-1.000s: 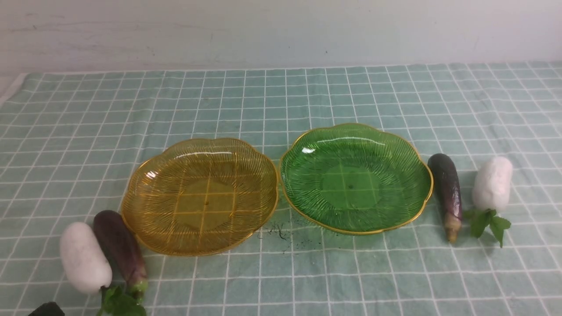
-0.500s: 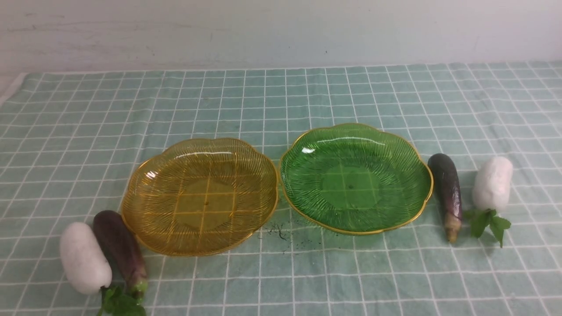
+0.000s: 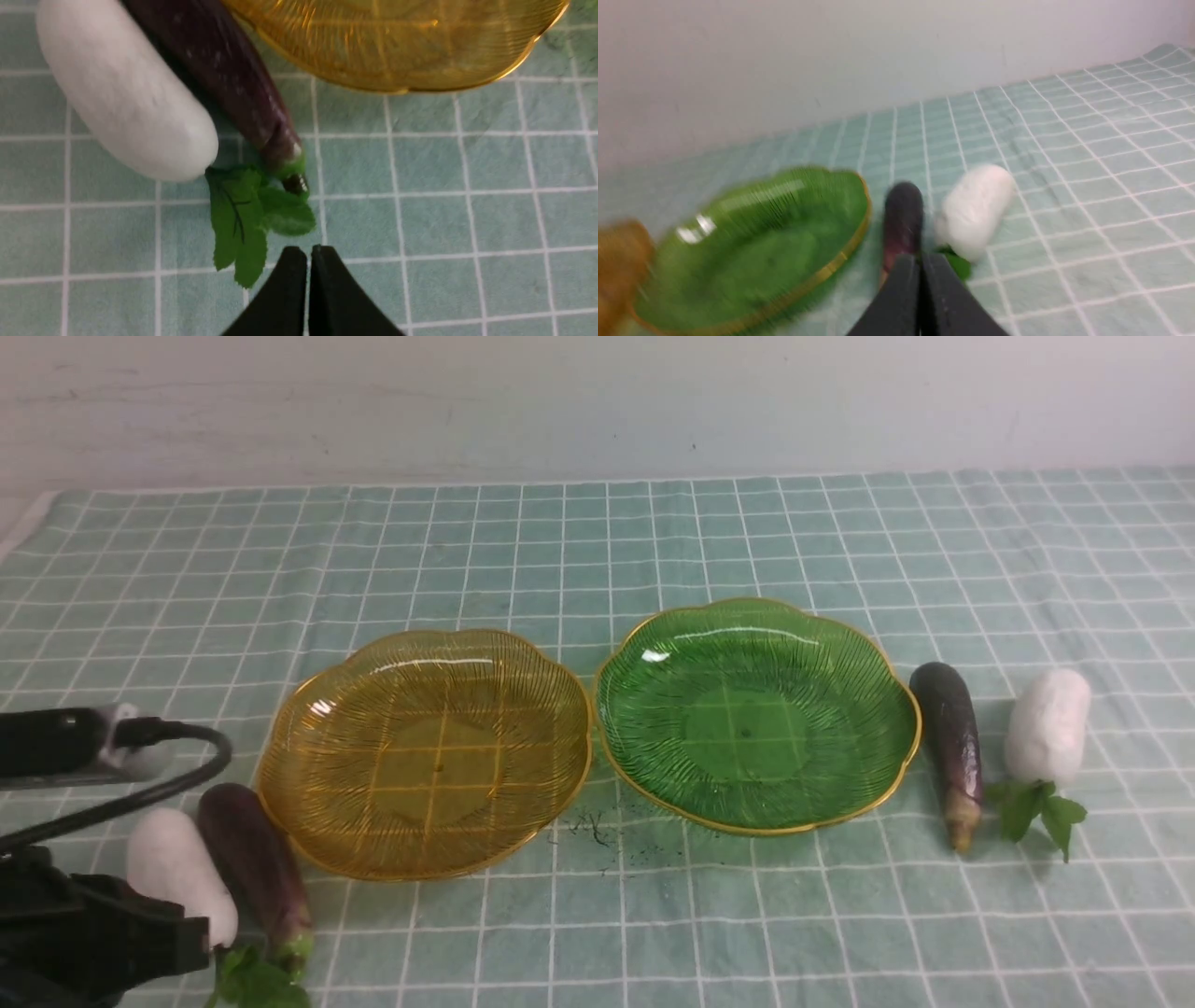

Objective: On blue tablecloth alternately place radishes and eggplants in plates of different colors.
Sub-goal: 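Pick up the white radish and place it on the plate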

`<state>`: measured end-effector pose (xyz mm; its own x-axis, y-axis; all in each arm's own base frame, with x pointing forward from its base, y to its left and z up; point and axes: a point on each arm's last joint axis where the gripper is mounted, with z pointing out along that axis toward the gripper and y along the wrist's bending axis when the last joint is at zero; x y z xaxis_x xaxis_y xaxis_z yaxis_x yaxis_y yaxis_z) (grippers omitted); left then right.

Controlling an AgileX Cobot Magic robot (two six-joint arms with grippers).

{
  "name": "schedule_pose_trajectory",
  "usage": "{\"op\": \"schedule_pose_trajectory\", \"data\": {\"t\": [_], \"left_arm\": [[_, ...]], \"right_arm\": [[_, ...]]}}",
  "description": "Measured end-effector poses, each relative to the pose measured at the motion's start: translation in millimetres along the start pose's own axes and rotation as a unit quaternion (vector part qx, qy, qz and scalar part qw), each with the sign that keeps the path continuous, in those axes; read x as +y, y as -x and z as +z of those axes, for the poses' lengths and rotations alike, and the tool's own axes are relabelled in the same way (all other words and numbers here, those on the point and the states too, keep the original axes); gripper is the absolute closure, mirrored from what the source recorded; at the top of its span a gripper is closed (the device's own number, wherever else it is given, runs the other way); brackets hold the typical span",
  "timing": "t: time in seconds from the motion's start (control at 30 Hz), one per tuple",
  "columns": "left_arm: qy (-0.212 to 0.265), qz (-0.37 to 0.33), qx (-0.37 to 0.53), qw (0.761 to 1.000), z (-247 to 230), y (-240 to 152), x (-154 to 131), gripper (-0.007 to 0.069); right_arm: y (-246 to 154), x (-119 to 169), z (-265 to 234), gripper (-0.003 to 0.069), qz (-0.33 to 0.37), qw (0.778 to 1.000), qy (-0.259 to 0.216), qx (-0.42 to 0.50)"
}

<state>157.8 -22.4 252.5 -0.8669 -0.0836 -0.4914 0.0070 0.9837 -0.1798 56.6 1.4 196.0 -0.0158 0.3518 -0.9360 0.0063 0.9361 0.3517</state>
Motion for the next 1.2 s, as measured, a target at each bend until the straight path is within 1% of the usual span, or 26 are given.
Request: {"op": "schedule_pose_trajectory", "data": {"t": [0.03,0.1,0.2,0.3,0.37,0.47,0.6,0.67,0.8,0.87,0.9,0.93,0.97,1.0,1.03,1.1,1.17,1.2], "left_arm": [[0.005,-0.007,0.009,1.0,2.2,2.1,2.4,0.0624],[0.017,-0.025,0.017,0.999,3.9,7.5,9.2,0.0619],[0.034,-0.068,0.015,0.997,3.6,16.2,23.4,0.0612],[0.039,-0.114,0.012,0.993,5.2,21.1,35.4,0.0612],[0.039,-0.152,0.014,0.987,9.0,23.5,44.1,0.0612],[0.038,-0.191,0.012,0.981,16.2,26.9,53.3,0.0612],[0.046,-0.202,0.003,0.978,24.8,31.9,61.0,0.0608],[0.046,-0.201,-0.007,0.978,30.3,36.5,64.1,0.0578],[0.045,-0.182,-0.019,0.982,35.8,44.7,67.0,0.0473],[0.041,-0.178,-0.016,0.983,40.6,48.5,68.3,0.0384],[0.039,-0.18,-0.011,0.983,43.5,49.7,68.9,0.0326],[0.037,-0.182,-0.011,0.983,44.1,50.1,68.8,0.0316],[0.034,-0.187,-0.003,0.982,49.6,50.8,70.0,0.0254],[0.033,-0.189,-0.002,0.981,51.4,50.9,70.4,0.0225],[0.031,-0.197,0.006,0.98,59.1,51.6,72.4,0.0151],[0.03,-0.209,0.016,0.977,69.8,52.3,75.6,0.0078],[0.032,-0.216,0.024,0.976,78.0,51.8,78.2,0.0034],[0.032,-0.216,0.025,0.975,78.9,51.8,78.4,0.0032]], "right_arm": [[2.6,0.3,0.0,0.0671,0.042,0.999,0.002,-0.014],[5.9,0.1,-0.2,0.0671,0.099,0.995,0.004,-0.032],[8.8,-0.6,-0.4,0.0671,0.152,0.987,0.004,-0.048],[9.9,-1.1,-0.5,0.0671,0.177,0.983,0.004,-0.055],[10.1,-1.2,-0.6,0.0671,0.182,0.982,0.003,-0.056],[10.2,-1.3,-0.6,0.0671,0.194,0.979,0.004,-0.057],[7.1,1.3,-0.4,0.0671,0.215,0.976,0.009,-0.035],[12.7,13.3,-2.0,0.0671,0.202,0.978,0.043,0.014],[38.2,34.0,2.1,0.0671,0.135,0.984,0.065,0.097],[50.9,41.6,8.9,0.0671,0.093,0.983,0.063,0.147],[59.4,46.4,15.0,0.0671,0.072,0.979,0.061,0.182],[61.5,47.4,14.4,0.0671,0.067,0.979,0.062,0.183],[71.8,52.1,23.7,0.0671,0.036,0.97,0.057,0.232],[72.2,52.2,26.7,0.0671,0.033,0.968,0.054,0.243],[80.3,55.2,36.3,0.0671,0.009,0.959,0.048,0.28],[91.5,58.8,47.7,0.067,-0.015,0.946,0.044,0.321],[96.6,60.3,57.3,0.067,-0.028,0.939,0.044,0.34],[96.1,60.0,58.2,0.067,-0.028,0.938,0.043,0.342]]}}
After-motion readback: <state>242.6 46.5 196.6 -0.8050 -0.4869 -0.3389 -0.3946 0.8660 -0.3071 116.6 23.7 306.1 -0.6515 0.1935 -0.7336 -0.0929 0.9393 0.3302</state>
